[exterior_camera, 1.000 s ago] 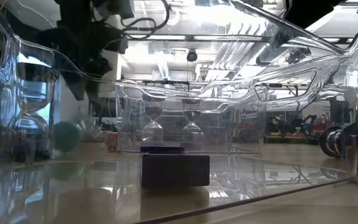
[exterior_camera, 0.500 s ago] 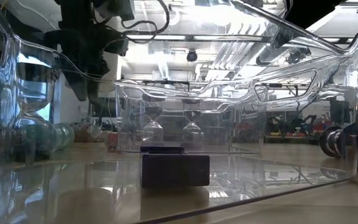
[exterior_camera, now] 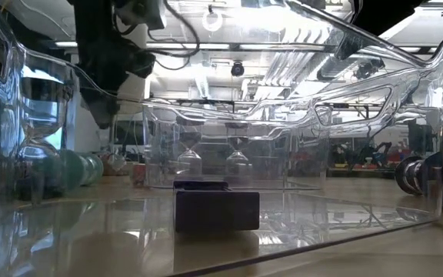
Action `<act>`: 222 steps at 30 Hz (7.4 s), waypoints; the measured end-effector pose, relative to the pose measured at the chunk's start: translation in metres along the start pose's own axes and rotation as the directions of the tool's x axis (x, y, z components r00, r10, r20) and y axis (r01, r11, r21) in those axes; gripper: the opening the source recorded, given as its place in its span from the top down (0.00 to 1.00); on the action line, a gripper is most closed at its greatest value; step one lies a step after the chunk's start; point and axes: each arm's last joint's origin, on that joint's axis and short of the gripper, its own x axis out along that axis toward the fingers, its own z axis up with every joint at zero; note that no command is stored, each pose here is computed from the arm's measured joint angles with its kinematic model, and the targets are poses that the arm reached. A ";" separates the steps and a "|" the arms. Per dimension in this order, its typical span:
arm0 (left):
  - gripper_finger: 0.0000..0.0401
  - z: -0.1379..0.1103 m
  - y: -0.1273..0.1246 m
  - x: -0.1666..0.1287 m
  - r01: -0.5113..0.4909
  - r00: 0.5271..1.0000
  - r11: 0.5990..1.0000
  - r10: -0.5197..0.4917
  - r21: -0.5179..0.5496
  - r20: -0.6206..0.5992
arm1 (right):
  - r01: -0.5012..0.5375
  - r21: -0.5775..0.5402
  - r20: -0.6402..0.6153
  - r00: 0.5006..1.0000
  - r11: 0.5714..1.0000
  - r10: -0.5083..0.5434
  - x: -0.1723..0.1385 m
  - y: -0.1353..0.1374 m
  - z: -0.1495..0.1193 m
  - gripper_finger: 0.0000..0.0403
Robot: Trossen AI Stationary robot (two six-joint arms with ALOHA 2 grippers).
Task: Pick & Place Office items
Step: Put the light blue hourglass into the middle transparent bin
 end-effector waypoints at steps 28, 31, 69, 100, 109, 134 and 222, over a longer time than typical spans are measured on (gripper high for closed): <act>0.27 -0.041 -0.044 -0.010 -0.002 0.995 0.728 -0.069 -0.686 -0.076 | -0.001 -0.158 -0.031 1.000 0.988 -0.004 0.000 -0.001 -0.003 0.85; 0.27 -0.044 -0.048 -0.011 0.006 0.996 0.700 -0.065 -0.714 -0.055 | -0.008 -0.159 -0.038 0.999 0.987 0.002 0.000 -0.001 -0.003 0.85; 0.29 -0.021 -0.063 0.057 -0.094 0.980 0.660 -0.069 -0.746 -0.184 | -0.103 -0.256 -0.107 0.991 0.961 0.078 -0.013 0.009 -0.017 0.85; 0.36 -0.026 -0.069 0.048 -0.034 0.991 0.687 -0.071 -0.726 -0.113 | -0.095 -0.280 -0.124 0.990 0.955 0.062 -0.013 0.007 -0.019 0.85; 0.36 -0.034 -0.077 0.044 -0.015 0.991 0.709 -0.086 -0.705 -0.107 | -0.095 -0.280 -0.124 0.990 0.955 0.062 -0.013 0.007 -0.019 0.85; 0.36 -0.037 -0.082 0.051 -0.036 0.993 0.710 -0.053 -0.703 -0.105 | -0.094 -0.274 -0.122 0.990 0.957 0.063 -0.013 0.007 -0.018 0.85; 0.60 -0.035 -0.086 0.078 -0.080 0.977 0.834 -0.042 -0.546 -0.207 | -0.097 -0.291 -0.115 0.991 0.952 0.066 -0.012 0.008 -0.017 0.85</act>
